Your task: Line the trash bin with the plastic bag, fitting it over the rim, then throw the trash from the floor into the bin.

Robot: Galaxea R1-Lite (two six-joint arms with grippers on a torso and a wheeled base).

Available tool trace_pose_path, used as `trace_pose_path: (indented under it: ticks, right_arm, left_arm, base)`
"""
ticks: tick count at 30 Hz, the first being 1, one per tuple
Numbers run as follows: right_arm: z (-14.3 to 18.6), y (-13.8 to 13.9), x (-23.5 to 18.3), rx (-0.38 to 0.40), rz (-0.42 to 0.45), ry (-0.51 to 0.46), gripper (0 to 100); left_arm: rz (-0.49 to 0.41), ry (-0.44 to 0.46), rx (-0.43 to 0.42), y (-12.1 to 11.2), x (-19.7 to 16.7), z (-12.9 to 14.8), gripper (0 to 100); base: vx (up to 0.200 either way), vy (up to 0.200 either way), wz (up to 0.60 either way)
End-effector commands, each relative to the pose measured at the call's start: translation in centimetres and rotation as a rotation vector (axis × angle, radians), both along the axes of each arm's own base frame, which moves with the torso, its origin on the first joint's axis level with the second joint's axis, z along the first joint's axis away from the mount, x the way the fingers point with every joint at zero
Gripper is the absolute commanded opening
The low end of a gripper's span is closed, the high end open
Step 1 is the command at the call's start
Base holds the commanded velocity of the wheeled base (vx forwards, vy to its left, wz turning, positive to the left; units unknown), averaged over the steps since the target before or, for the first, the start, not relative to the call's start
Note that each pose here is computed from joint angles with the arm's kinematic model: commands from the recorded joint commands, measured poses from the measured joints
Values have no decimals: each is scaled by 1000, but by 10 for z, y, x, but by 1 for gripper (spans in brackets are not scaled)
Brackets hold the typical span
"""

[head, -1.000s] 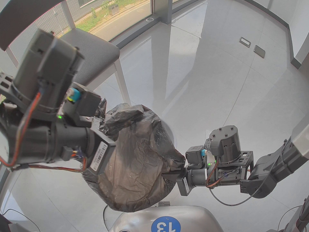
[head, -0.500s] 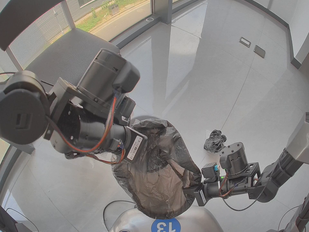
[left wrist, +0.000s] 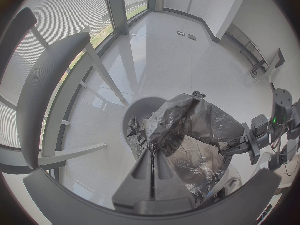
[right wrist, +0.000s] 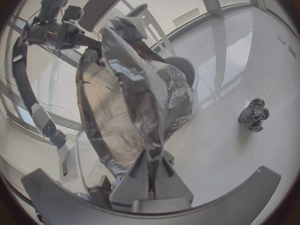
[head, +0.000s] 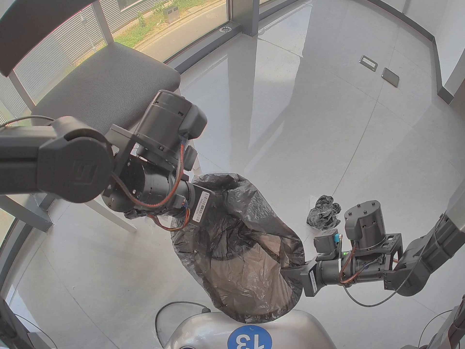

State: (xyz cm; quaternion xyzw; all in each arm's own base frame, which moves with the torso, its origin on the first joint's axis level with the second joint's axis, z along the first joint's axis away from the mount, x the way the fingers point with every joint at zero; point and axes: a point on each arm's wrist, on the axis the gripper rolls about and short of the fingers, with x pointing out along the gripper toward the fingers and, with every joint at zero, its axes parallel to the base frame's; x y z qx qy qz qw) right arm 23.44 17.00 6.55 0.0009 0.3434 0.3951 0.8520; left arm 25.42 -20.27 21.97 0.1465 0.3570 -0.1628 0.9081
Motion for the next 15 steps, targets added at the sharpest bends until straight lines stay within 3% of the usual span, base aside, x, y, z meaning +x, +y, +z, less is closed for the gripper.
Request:
trace_pose_path:
  ticks: [1, 8, 15]
  right_arm:
    - [4, 3, 19, 19, -27, -32, 0]
    - [4, 8, 66, 43, -82, -87, 0]
    - [-4, 16, 96, 35, -101, -88, 0]
  left_arm:
    - [45, -3, 4, 5, 21, -9, 0]
    - [115, -37, -30, 16, 42, -1, 0]
    - [191, -13, -4, 33, 60, -14, 0]
  base:
    - [0, 0, 0]
    - [0, 0, 0]
    - [0, 0, 0]
